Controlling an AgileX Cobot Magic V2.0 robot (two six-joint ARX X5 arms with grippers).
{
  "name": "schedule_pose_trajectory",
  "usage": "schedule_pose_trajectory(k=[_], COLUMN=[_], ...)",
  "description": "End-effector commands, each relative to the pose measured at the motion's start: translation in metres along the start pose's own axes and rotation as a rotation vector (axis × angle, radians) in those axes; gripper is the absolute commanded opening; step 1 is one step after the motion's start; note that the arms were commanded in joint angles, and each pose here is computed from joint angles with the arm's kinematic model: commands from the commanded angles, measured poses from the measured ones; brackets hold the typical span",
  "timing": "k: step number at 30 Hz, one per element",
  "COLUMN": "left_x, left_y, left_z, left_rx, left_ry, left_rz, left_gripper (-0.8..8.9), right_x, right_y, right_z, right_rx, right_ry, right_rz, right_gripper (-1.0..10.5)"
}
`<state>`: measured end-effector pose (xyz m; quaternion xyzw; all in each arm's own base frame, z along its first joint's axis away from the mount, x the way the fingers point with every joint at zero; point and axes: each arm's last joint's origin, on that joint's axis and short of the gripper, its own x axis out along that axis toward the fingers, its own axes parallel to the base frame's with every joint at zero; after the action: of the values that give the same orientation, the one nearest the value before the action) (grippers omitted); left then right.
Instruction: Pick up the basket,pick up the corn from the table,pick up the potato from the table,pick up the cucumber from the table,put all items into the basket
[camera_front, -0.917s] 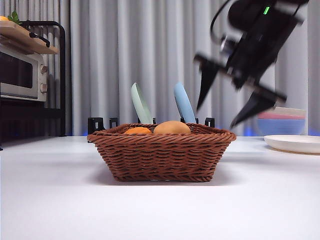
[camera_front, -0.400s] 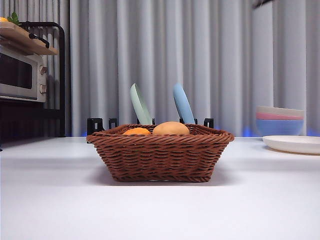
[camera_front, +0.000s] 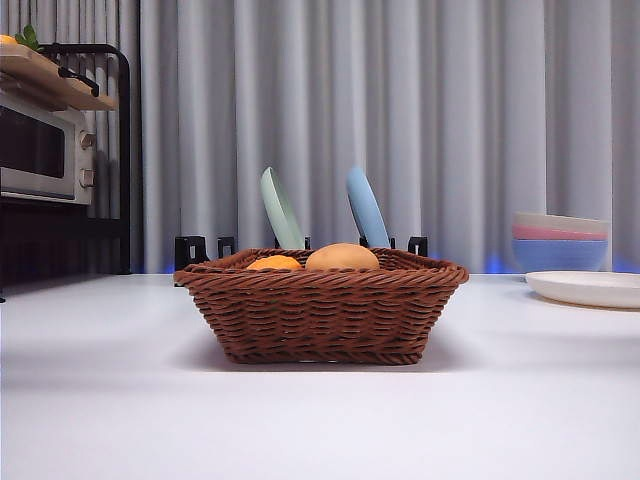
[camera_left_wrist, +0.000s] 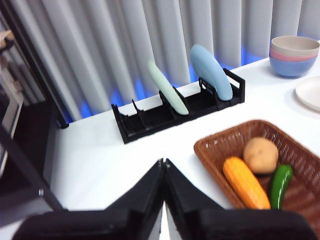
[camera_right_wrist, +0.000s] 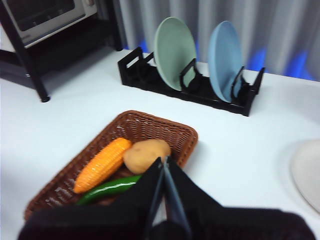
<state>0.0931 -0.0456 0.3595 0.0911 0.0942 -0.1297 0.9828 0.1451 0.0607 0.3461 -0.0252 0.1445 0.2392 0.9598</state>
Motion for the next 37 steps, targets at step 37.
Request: schedule_pose_trajectory(k=[37], left_x=[0.012], left_y=[0.015], left_z=[-0.131], left_rx=[-0.149], left_ry=[-0.101], left_rz=[0.130], left_gripper=[-0.04], right_x=[0.020], right_y=[-0.004], right_z=[-0.071], right_rx=[0.234], right_ry=[0.216], right_rz=[-0.088], right_gripper=[0.0])
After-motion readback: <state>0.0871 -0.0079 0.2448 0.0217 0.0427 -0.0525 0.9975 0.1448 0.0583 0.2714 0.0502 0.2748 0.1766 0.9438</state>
